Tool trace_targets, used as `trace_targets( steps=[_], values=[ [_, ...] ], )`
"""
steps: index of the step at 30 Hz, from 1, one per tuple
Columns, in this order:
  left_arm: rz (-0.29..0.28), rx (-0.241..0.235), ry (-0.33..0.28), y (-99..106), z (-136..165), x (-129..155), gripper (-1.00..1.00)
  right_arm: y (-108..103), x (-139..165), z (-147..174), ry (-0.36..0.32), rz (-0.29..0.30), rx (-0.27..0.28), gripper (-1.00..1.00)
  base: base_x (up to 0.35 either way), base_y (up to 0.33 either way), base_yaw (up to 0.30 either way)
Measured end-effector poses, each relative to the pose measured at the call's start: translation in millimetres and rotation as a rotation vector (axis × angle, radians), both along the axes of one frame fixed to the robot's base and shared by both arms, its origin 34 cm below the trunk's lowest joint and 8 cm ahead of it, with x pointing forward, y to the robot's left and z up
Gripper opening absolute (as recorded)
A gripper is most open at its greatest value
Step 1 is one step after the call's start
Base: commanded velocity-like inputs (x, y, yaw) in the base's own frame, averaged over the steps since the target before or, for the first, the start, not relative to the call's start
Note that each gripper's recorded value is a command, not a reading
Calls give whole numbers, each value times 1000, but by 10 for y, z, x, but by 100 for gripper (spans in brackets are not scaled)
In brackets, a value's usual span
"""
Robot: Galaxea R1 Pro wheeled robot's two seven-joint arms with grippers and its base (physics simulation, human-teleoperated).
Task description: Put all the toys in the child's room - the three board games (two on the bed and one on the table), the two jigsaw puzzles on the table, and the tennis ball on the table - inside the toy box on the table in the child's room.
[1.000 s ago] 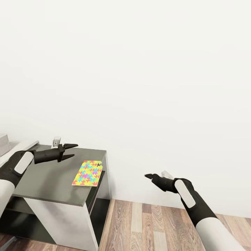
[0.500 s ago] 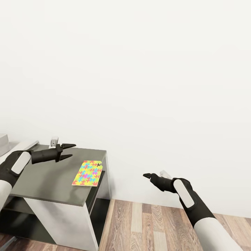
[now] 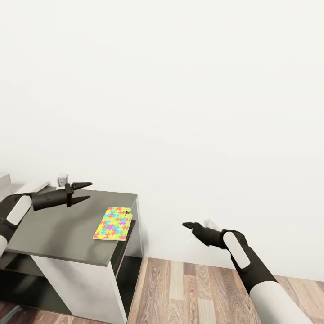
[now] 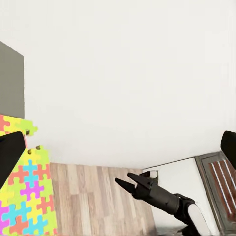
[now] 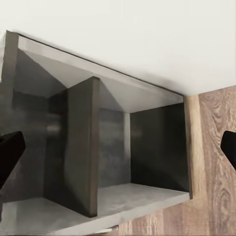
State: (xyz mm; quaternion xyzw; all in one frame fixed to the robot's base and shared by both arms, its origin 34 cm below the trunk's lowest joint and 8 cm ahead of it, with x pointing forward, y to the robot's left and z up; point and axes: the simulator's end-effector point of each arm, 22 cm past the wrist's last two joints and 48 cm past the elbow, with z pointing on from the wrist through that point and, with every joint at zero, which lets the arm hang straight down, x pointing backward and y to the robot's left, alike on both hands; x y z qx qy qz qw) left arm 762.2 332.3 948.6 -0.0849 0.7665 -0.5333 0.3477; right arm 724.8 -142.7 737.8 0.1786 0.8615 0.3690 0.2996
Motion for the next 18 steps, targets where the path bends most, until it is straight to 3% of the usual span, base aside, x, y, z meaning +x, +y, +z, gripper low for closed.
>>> trace_targets(
  steps=[4,8,12,14,18],
  values=[
    [-21,-36,-22,18,61,-77,100,193,1,189,-61,51,88,100,0,0,0],
    [-22,-42,-25,32,70,-90,100,311,-8,236,-73,65,114,100,0,0,0],
    [-20,-44,-26,58,77,-100,100,776,-60,352,-83,101,176,100,0,0,0],
    [-21,-45,-27,58,80,-101,100,911,-77,389,-85,110,194,100,0,0,0],
    [-22,-45,-28,54,83,-102,100,989,-61,430,-100,105,203,100,0,0,0]
  ],
)
